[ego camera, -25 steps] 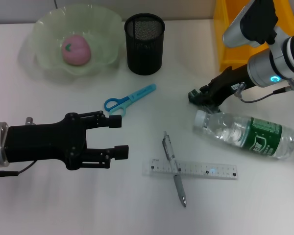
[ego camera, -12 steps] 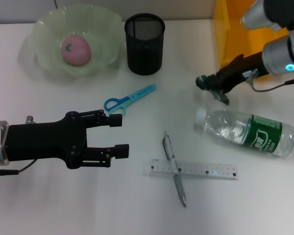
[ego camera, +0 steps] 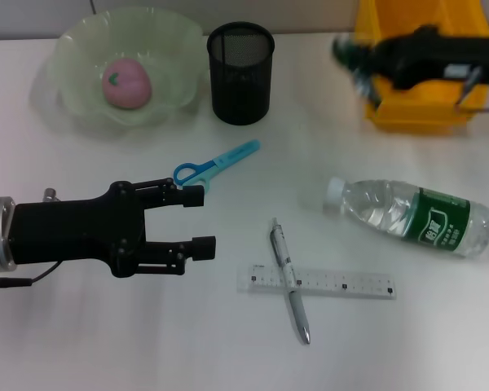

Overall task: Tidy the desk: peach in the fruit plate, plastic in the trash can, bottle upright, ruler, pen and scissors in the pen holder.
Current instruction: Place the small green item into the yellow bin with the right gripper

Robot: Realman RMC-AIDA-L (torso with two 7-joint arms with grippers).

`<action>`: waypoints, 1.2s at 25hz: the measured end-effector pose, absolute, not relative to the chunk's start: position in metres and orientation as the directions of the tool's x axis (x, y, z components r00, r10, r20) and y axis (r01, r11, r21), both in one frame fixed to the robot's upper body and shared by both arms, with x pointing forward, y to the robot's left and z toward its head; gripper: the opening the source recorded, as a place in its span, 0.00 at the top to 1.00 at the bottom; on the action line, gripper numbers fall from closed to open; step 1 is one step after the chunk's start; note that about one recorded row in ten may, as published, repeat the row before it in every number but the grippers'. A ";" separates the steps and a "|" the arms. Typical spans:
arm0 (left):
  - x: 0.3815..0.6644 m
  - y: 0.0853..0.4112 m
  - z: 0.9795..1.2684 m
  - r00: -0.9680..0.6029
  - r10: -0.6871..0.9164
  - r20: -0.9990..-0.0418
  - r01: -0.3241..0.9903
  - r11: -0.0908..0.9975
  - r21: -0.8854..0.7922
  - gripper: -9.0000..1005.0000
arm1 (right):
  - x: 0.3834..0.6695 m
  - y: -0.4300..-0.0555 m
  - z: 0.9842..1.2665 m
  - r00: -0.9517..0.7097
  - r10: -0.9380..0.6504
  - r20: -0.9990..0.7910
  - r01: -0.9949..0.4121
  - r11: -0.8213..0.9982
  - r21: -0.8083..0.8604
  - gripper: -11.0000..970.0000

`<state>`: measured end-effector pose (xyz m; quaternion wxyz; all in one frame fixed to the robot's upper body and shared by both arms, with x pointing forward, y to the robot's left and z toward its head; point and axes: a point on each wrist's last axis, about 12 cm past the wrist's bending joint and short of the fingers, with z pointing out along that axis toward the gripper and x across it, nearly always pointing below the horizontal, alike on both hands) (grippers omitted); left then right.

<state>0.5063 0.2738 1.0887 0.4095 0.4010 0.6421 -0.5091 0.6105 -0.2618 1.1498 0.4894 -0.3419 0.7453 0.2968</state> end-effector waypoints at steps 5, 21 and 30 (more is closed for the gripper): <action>0.506 0.274 1.089 -0.343 0.098 -0.934 0.932 0.158 -0.326 0.17 | 0.604 -0.299 1.143 -0.162 -0.042 -0.986 -0.669 0.739 0.079 0.96; 0.504 0.275 1.089 -0.345 0.097 -0.933 0.932 0.154 -0.329 0.18 | 0.635 -0.319 1.125 -0.247 -0.058 -0.967 -0.441 0.895 0.059 0.82; 0.502 0.275 1.087 -0.351 0.098 -0.931 0.930 0.151 -0.335 0.18 | 0.632 -0.324 1.132 -0.219 -0.021 -0.976 -0.429 0.900 0.077 0.66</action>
